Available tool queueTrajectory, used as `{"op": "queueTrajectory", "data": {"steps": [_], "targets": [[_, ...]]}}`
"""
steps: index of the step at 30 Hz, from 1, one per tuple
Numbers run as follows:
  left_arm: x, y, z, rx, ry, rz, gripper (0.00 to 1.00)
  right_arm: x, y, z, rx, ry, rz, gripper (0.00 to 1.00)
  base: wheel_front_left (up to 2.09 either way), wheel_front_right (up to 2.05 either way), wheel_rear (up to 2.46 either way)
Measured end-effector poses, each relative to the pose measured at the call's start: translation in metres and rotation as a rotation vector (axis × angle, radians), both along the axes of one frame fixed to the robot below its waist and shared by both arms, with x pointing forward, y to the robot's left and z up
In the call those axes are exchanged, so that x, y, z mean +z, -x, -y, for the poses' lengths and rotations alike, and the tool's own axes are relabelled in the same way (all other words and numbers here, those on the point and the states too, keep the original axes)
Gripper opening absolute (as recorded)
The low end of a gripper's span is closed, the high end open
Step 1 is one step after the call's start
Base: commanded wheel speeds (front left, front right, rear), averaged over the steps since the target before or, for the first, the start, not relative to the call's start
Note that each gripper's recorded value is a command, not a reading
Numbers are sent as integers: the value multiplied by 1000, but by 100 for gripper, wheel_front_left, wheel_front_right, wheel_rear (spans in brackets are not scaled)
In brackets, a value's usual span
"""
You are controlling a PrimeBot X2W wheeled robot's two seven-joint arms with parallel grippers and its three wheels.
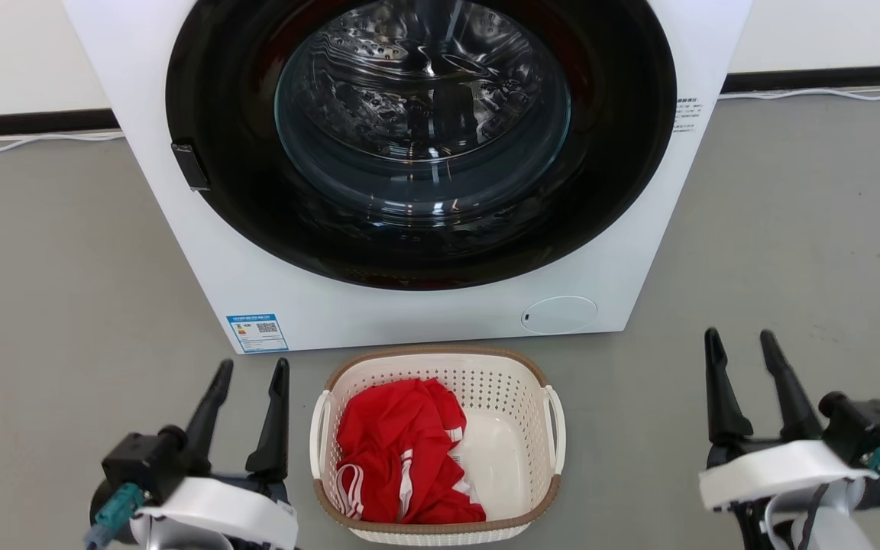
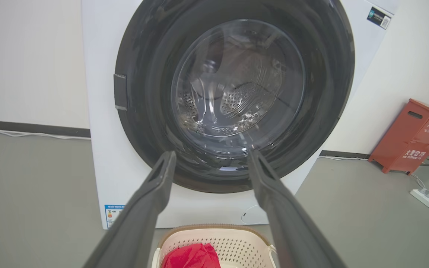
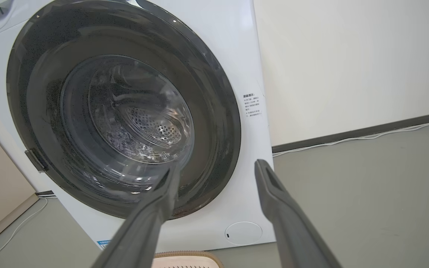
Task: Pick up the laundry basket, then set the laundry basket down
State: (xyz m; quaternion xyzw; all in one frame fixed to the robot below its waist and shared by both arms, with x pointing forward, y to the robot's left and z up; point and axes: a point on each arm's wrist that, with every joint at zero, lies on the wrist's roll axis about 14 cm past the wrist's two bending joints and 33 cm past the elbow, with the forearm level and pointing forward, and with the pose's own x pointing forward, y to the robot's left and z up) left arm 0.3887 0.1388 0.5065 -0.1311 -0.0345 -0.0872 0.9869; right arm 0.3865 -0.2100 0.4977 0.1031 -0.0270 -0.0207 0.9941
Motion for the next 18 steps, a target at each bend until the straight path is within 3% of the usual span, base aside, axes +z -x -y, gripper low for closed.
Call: {"op": "queueTrajectory", "data": {"steps": [1, 7, 18], "targets": [[-1, 0, 0, 0, 1, -4, 0, -1, 0, 0, 0, -1, -2, 0, 0, 0, 0], [-30, 12, 0, 7, 18, -101, 0, -32, 15, -2, -8, -37, -100, 0, 0, 0, 0], [-32, 13, -6, 33, 127, -136, 0, -32, 15, 0, -29, -150, -104, 0, 0, 0, 0]]}}
